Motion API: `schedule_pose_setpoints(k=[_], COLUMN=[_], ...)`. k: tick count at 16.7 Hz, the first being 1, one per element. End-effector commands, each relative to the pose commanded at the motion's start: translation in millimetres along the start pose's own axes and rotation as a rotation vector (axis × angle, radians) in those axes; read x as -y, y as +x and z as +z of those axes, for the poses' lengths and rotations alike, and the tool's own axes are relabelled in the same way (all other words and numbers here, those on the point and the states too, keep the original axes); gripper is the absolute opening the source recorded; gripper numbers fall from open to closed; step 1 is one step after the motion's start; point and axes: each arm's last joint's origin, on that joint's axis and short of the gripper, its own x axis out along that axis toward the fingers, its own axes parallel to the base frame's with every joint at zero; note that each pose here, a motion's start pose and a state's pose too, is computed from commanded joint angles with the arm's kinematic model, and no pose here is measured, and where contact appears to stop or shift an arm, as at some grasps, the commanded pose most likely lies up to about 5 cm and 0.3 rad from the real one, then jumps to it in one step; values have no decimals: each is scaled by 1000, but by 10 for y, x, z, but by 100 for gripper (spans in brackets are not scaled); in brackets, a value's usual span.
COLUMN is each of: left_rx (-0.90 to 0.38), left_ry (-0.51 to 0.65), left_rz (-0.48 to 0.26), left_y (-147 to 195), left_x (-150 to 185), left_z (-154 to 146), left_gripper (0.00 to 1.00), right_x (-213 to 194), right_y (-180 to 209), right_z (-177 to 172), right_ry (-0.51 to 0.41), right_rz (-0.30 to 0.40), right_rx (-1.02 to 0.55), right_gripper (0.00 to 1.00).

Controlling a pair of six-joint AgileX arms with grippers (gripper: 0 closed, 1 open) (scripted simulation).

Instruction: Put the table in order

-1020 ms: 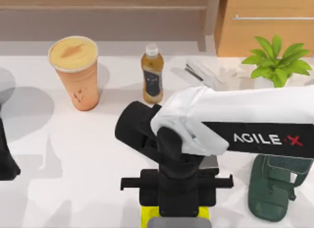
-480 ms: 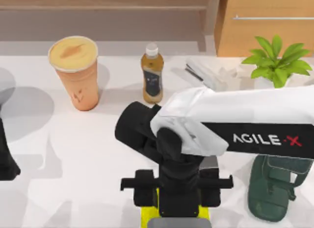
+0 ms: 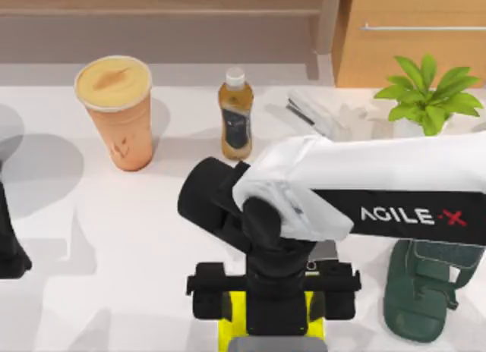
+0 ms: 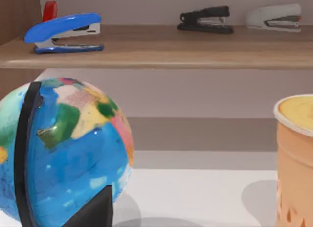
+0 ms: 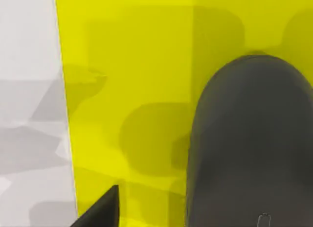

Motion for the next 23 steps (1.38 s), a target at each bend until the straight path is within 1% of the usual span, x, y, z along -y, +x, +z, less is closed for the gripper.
schedule_pose_setpoints(k=[3,5,7,10,12,15,19,23], left_rx=[0,0,0,0,0,0,0,0], left_ry=[0,0,0,0,0,0,0,0], left_rz=[0,0,0,0,0,0,0,0], left_y=[0,0,0,0,0,0,0,0], left_x=[0,0,0,0,0,0,0,0], left_z=[0,0,0,0,0,0,0,0], left_gripper=[100,100,100,100,100,100,100,100], right_x=[-3,2,2,-18,-43,-93,-172,-256], right_y=[-3,-63,-149,-280,-361,-468,-584,-648], right_z=[-4,-20,-54,-136,-210,-342,-538,-740], right_ry=[1,32,107,299,474,786,1264,1762], right_rz=[-1,-18,-41,-76,-96,-122,-144,-145], right_rx=[0,-10,-22,-32,-33,-26,-2,27], right_gripper=[100,100,100,100,100,100,100,100])
